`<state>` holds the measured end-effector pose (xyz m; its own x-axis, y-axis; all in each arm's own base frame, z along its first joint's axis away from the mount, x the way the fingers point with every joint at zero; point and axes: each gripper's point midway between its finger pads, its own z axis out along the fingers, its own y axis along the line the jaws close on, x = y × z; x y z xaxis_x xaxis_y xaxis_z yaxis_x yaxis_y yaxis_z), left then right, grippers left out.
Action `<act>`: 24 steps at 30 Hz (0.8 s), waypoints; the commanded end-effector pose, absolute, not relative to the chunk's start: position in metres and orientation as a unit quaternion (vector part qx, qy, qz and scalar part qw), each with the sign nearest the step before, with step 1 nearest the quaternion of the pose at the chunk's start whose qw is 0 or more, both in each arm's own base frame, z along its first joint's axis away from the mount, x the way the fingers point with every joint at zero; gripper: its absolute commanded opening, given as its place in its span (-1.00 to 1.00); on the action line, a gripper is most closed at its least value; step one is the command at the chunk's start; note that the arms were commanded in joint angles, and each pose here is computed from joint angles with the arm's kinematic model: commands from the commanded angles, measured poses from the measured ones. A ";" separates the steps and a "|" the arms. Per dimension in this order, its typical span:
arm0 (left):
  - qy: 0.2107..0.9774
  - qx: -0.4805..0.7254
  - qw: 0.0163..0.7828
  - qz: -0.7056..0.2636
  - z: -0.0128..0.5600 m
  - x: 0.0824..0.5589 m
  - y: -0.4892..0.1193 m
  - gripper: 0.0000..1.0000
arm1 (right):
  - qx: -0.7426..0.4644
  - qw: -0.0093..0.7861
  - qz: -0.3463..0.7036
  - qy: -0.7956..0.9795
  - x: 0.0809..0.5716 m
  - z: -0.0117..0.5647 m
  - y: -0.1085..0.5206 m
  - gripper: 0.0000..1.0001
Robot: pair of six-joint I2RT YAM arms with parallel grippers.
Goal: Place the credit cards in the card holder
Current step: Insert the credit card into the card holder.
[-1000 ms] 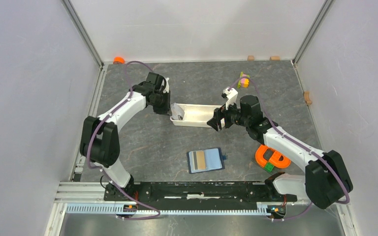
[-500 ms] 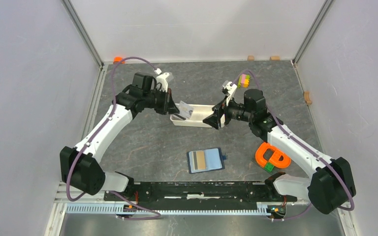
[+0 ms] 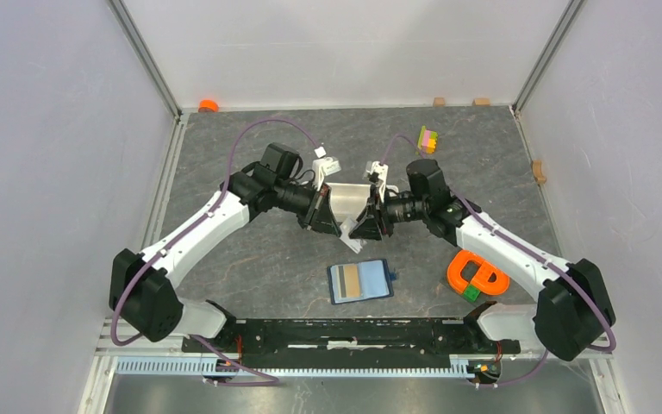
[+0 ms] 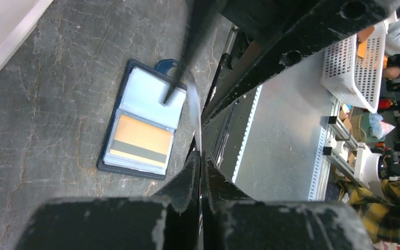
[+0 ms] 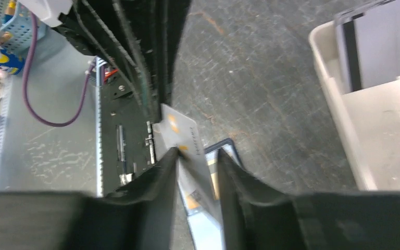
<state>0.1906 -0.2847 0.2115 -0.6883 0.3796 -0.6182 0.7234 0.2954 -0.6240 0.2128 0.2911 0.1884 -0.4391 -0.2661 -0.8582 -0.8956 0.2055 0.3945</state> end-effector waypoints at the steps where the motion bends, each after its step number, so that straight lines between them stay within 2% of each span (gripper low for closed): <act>1: 0.774 0.368 0.181 -0.483 0.212 0.187 -0.285 -0.96 | -0.418 0.330 0.483 0.695 0.204 0.196 0.293 -0.58; 2: 0.782 0.362 0.186 -0.472 0.209 0.190 -0.284 -0.88 | -0.404 0.328 0.476 0.709 0.205 0.191 0.290 -0.77; 3: 0.797 0.349 0.193 -0.454 0.204 0.196 -0.282 -0.54 | -0.384 0.325 0.469 0.726 0.207 0.184 0.287 -0.99; 4: 0.810 0.337 0.199 -0.437 0.198 0.200 -0.280 -0.21 | -0.361 0.320 0.461 0.744 0.208 0.176 0.284 -1.00; 5: 0.827 0.316 0.213 -0.414 0.192 0.207 -0.276 -0.01 | -0.333 0.310 0.459 0.763 0.207 0.166 0.281 -1.00; 7: 0.860 0.260 0.240 -0.368 0.177 0.218 -0.267 0.19 | -0.269 0.289 0.453 0.799 0.205 0.145 0.274 -1.00; 14: 0.909 0.052 0.221 -0.351 0.120 0.201 -0.251 0.23 | -0.086 0.243 0.480 0.839 0.179 0.093 0.255 -1.00; 24: 0.911 0.007 0.158 -0.380 0.075 0.171 -0.273 0.27 | 0.007 0.189 0.522 0.831 0.153 0.068 0.252 -1.00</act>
<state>0.1557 -0.2487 0.0640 -0.9576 -0.0062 -0.2879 0.1800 0.7674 -0.6154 0.1409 0.2388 0.0448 -0.9436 0.1155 -0.3104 -0.2009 0.5453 0.8138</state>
